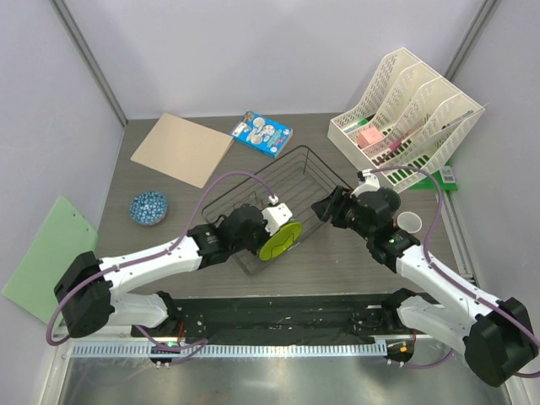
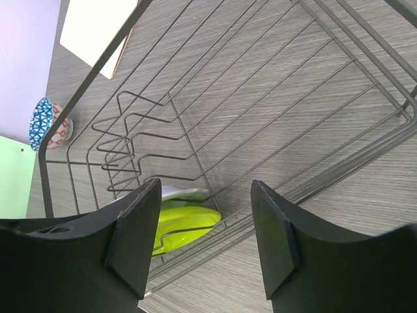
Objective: Unload the mixed dishes from the dish rack
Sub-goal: Pick up the plate from the dish rack.
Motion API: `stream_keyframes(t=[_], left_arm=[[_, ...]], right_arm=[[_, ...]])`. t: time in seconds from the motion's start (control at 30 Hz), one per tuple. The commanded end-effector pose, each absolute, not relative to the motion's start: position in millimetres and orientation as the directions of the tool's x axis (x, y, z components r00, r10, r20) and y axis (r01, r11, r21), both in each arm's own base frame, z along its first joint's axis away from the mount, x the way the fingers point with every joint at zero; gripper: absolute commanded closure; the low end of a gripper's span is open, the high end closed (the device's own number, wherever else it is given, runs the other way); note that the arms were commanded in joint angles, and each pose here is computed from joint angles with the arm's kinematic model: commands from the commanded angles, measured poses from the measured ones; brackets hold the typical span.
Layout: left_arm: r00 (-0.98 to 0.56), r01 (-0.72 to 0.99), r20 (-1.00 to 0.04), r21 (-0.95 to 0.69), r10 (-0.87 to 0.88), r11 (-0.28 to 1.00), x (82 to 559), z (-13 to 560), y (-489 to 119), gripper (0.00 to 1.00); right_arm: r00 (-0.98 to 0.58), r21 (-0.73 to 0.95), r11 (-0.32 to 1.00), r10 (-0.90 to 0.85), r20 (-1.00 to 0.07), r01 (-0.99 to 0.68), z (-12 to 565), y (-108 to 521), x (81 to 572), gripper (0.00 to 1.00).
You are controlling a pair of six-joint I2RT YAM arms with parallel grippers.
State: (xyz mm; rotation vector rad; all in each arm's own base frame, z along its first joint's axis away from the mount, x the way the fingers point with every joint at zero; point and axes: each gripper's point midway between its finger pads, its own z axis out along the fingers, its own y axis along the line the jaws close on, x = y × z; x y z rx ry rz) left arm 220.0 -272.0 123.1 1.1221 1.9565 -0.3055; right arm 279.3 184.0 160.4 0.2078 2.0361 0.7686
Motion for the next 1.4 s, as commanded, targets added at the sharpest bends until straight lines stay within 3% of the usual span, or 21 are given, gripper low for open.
stream_keyframes(t=[0.0, 0.23, 0.93, 1.37], left_arm=[[-0.221, 0.805, -0.796, 0.178, 0.564, 0.566, 228.6, 135.4, -289.8, 0.77], [-0.215, 0.786, -0.804, 0.195, 0.554, 0.587, 231.8, 144.4, -285.0, 1.00], [-0.094, 0.748, -0.890, 0.233, 0.447, 0.621, 232.8, 221.4, -273.2, 1.00], [-0.122, 0.749, -0.861, 0.247, 0.494, 0.615, 232.3, 199.3, -269.0, 1.00]], right_arm=[[-0.532, 0.585, 0.797, 0.433, -0.728, -0.152, 164.7, 181.5, 284.9, 0.37], [-0.529, 0.580, 0.800, 0.431, -0.731, -0.151, 164.1, 180.7, 285.4, 0.38], [-0.538, 0.581, 0.802, 0.431, -0.725, -0.140, 159.3, 181.5, 287.0, 0.38], [-0.546, 0.575, 0.808, 0.426, -0.722, -0.131, 153.3, 180.8, 287.6, 0.38]])
